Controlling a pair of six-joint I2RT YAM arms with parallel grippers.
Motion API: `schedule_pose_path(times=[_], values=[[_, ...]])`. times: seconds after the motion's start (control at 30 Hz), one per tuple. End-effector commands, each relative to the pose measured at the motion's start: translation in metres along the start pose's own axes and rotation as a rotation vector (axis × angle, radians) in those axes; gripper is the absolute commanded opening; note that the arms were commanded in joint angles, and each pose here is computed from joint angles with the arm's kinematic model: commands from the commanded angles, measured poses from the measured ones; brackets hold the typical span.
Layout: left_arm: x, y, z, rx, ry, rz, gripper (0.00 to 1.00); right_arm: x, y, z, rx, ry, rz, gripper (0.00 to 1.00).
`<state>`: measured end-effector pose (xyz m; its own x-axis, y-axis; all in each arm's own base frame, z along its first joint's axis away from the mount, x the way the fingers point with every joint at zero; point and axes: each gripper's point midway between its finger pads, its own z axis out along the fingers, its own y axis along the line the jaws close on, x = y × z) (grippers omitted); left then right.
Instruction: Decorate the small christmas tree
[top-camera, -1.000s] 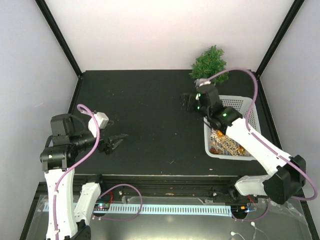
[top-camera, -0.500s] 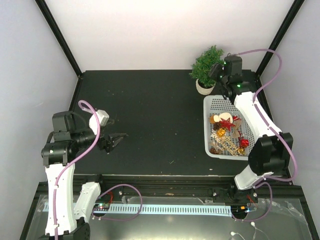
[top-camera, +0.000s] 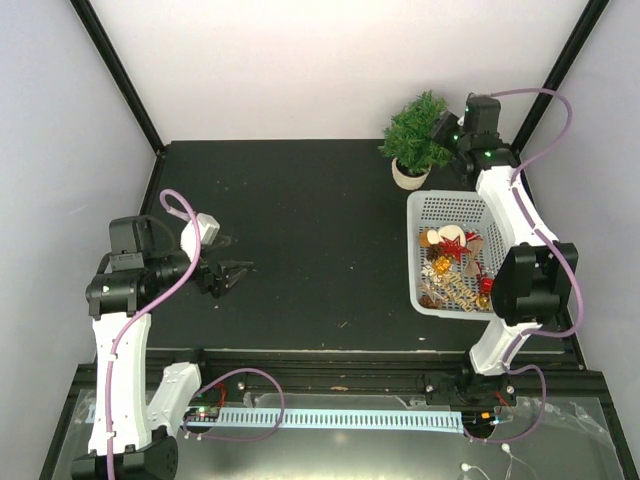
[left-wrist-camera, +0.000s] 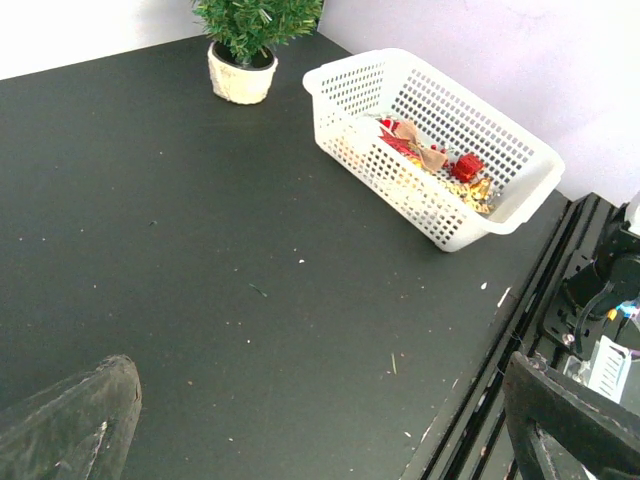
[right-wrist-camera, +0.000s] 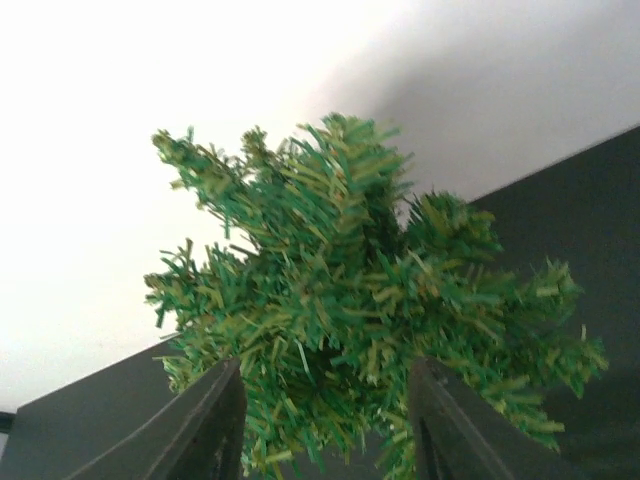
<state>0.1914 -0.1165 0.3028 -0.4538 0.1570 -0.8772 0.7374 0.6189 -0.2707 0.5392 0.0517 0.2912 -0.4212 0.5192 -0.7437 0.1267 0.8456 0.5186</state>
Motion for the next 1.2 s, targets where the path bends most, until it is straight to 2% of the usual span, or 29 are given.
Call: schedule_pose_path(times=[0.0,0.2,0.87,0.97,1.07,1.13,1.17], values=[[-0.007,-0.003,-0.001,0.017,-0.02,0.035,0.99,-0.02,0.011,0.001,-0.062,-0.018,0.008,0.51],[-0.007,-0.003,-0.001,0.021,-0.019,0.031,0.99,-0.025,0.003,0.011,-0.117,0.027,0.076,0.54],[-0.005,-0.002,0.0,0.025,-0.016,0.032,0.99,0.004,-0.007,0.056,-0.181,0.133,0.129,0.47],[-0.005,-0.002,0.001,0.026,-0.014,0.033,0.99,0.01,-0.008,0.06,-0.189,0.148,0.132,0.4],[-0.005,-0.001,0.001,0.026,-0.013,0.03,0.99,0.012,-0.01,0.061,-0.188,0.148,0.129,0.22],[-0.005,-0.001,0.001,0.027,-0.014,0.029,0.99,0.013,-0.01,0.062,-0.185,0.154,0.131,0.04],[-0.005,-0.001,0.001,0.027,-0.014,0.029,0.99,0.013,-0.009,0.062,-0.188,0.157,0.13,0.01]])
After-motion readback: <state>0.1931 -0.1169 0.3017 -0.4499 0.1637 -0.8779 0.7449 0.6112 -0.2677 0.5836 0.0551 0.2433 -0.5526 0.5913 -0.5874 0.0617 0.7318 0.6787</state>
